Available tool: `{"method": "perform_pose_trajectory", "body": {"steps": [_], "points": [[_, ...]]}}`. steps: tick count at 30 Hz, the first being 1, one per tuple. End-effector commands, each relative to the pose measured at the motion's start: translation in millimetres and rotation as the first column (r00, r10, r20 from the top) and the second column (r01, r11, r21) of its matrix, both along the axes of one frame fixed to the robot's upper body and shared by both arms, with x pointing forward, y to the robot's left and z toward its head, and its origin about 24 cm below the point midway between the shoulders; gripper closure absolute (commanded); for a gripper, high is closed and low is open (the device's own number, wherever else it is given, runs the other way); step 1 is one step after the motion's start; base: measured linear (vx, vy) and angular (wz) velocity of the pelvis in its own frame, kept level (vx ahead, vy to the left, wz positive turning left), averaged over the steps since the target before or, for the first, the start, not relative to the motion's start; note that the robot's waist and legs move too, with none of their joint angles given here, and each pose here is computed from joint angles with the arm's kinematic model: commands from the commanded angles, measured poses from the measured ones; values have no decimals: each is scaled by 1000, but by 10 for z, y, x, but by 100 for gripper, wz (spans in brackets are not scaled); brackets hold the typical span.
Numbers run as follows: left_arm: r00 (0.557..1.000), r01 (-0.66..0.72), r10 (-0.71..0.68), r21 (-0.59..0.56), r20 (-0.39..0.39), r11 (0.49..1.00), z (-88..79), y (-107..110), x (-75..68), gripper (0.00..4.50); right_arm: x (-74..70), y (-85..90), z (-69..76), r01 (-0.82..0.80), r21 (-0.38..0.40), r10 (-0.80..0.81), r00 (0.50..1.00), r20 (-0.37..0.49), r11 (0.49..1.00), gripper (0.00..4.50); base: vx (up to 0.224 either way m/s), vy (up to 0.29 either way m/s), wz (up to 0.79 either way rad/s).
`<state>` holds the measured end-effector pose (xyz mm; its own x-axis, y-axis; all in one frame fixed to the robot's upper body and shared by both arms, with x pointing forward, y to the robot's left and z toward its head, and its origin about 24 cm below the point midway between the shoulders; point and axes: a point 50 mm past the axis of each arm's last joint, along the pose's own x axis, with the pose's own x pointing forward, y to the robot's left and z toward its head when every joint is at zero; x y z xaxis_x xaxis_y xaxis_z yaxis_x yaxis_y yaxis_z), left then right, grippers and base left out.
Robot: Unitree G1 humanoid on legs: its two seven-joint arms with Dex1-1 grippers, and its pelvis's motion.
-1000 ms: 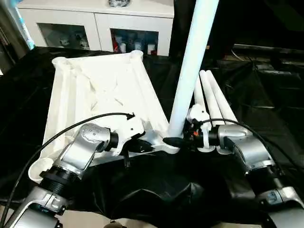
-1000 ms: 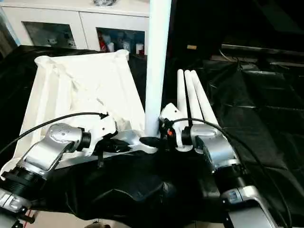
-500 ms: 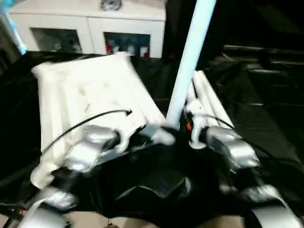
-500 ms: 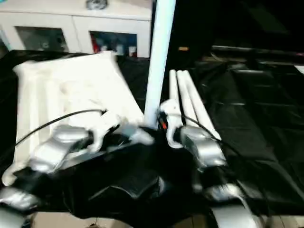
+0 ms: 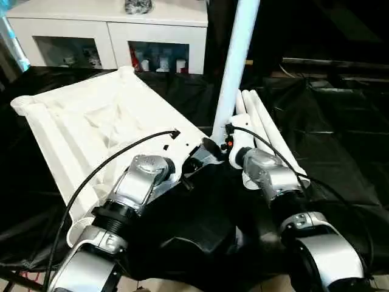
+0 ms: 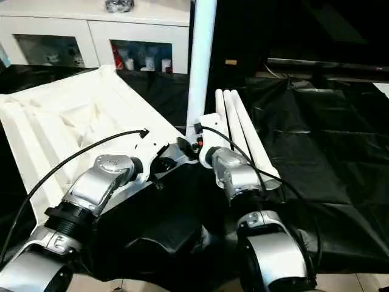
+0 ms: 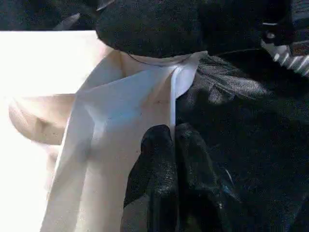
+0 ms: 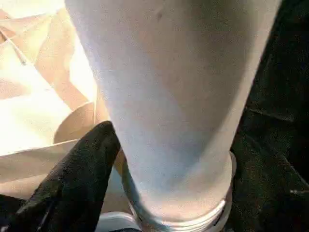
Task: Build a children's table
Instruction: Rotate leg to tighten
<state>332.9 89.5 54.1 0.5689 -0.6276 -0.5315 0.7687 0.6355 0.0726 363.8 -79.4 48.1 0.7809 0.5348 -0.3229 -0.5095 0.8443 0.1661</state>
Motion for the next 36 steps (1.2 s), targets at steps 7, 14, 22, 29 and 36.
{"method": "perform_pose_trajectory", "body": {"steps": [7,14,22,29,36], "points": [[969,240,-236,-59,67,969,131,-17,-122,450,-162,75,-96,-266,-57,266,964,-3,962,41,0,0,0],[929,368,-363,-99,66,924,154,95,-233,450,-224,-173,-50,-371,-79,374,927,26,925,41,0,0,0],[892,450,-451,-85,11,889,92,267,-337,450,-383,-393,62,-525,-84,530,846,59,847,41,0,0,0],[873,483,-487,-82,-41,872,57,355,-395,450,-432,-409,81,-561,-78,565,824,49,824,94,0,0,0],[876,477,-481,-77,-48,876,41,373,-396,450,-477,-352,43,-582,-70,585,810,37,810,159,0,0,0]]}}
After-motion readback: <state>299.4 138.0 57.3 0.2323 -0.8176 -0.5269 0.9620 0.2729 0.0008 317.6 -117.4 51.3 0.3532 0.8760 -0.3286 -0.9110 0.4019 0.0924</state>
